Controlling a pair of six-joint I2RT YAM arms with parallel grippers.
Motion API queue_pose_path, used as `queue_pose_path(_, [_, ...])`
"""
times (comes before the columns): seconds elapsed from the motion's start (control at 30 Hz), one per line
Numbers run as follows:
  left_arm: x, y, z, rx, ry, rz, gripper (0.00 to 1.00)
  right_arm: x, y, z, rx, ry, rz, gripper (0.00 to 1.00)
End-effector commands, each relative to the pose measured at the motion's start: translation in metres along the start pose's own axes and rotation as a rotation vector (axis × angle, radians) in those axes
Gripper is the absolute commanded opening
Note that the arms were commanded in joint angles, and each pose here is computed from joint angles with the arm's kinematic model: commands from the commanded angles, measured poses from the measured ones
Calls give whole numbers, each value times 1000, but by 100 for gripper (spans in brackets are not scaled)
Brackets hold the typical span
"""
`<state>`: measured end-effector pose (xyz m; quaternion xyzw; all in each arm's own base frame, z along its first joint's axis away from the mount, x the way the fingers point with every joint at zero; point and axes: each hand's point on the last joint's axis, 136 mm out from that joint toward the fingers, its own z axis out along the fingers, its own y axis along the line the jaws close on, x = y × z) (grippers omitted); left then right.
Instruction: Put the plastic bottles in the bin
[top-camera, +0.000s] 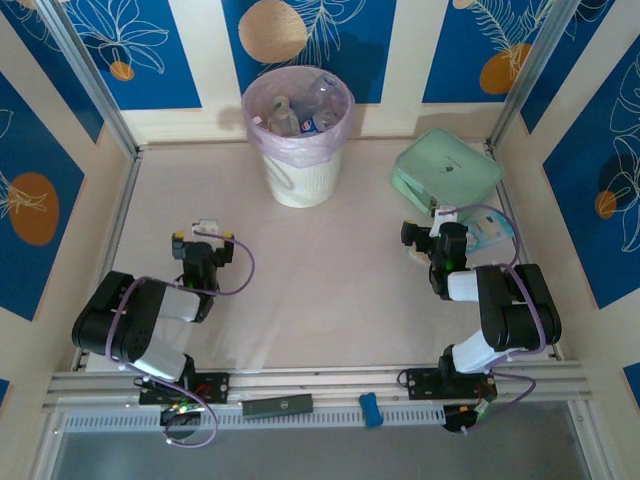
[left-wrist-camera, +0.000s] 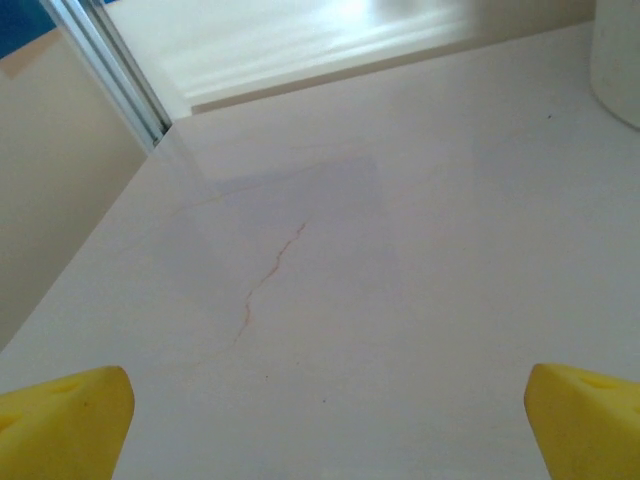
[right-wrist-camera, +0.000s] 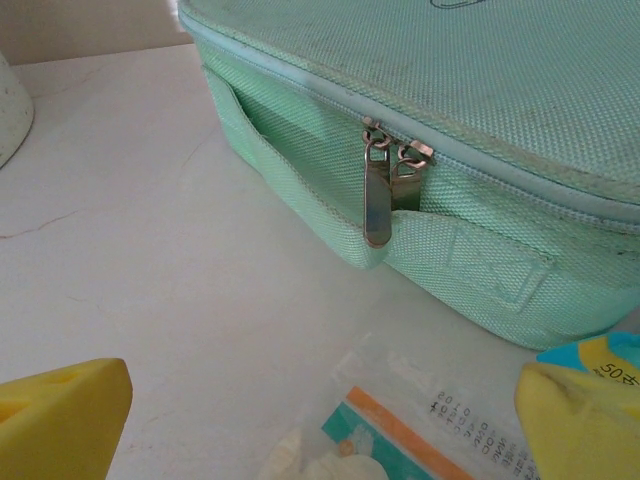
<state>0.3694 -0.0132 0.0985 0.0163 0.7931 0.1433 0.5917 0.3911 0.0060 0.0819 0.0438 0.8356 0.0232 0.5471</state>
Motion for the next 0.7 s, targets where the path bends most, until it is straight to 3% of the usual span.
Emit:
queue_pose_path(0.0, [-17, 1, 2, 46, -76, -65, 100, -13, 3, 0, -7, -47, 2, 99])
queue_pose_path(0.1, [-12, 0, 13, 55, -73, -63, 100, -13, 3, 0, -8, -47, 1, 99])
queue_pose_path(0.17, [-4, -2, 13, 74, -11, -59, 100, -13, 4, 0, -9, -48, 1, 99])
queue_pose_path(0.23, [-9, -2, 13, 62, -56, -60, 100, -13, 3, 0, -8, -47, 1, 99])
queue_pose_path(0.67, [-7, -1, 17, 60, -26, -59, 100, -13, 4, 0, -10, -46, 1, 99])
